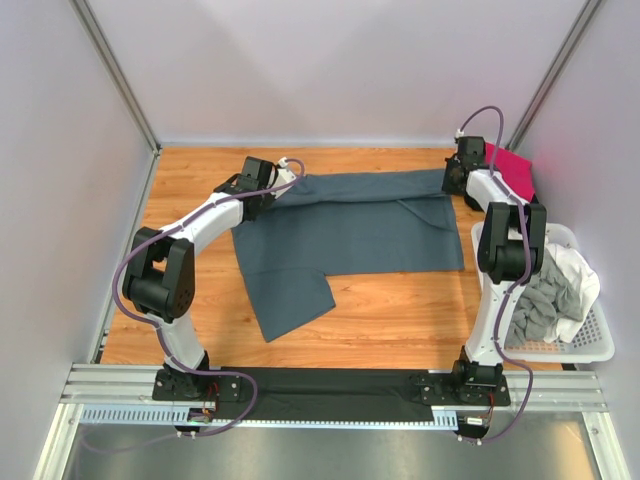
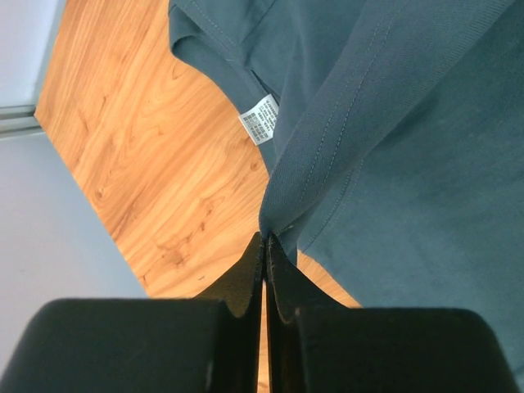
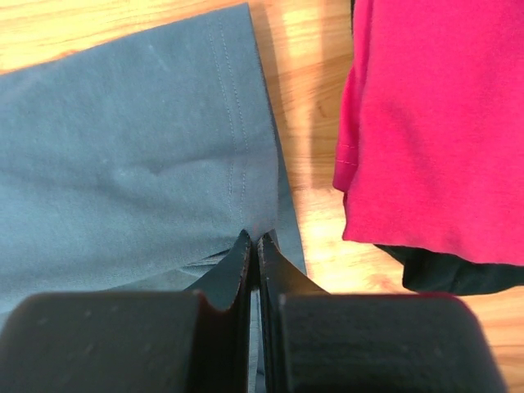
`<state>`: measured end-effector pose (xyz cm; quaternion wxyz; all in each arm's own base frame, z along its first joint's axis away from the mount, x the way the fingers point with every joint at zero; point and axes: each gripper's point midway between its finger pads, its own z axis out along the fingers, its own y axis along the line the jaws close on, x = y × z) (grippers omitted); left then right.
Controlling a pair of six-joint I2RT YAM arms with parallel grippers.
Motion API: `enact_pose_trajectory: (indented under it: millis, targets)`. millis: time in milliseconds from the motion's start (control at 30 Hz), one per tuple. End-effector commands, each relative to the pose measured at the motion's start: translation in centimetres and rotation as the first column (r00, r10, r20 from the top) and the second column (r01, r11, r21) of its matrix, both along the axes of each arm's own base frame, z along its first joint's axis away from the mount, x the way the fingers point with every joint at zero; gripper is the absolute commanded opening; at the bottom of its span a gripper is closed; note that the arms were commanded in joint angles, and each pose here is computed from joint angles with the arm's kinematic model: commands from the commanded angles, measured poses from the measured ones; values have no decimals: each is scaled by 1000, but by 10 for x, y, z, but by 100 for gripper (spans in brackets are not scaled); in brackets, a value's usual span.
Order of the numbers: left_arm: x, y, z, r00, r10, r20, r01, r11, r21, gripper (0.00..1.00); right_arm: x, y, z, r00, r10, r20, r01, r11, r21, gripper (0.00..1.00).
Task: Fold and stack the t-shirts
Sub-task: Fold the tshirt
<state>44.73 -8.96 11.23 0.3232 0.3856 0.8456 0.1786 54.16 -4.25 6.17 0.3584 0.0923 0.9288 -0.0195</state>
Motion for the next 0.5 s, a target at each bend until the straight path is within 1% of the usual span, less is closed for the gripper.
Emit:
enact_pose_trajectory:
  millis: [0, 233, 467]
  targets:
    - [3, 2, 26, 997, 28, 70, -27, 999, -22, 0, 4, -14, 29, 997, -30, 68, 34, 998, -49, 0]
    - [-2, 7, 18, 997, 50, 51, -50, 999, -14, 0, -3, -18, 15, 998, -46, 34, 48, 997, -64, 0]
    - [-11, 5, 11, 999, 45, 6, -45, 998, -44, 0, -1, -16, 11, 999, -37, 23, 38, 998, -53, 0]
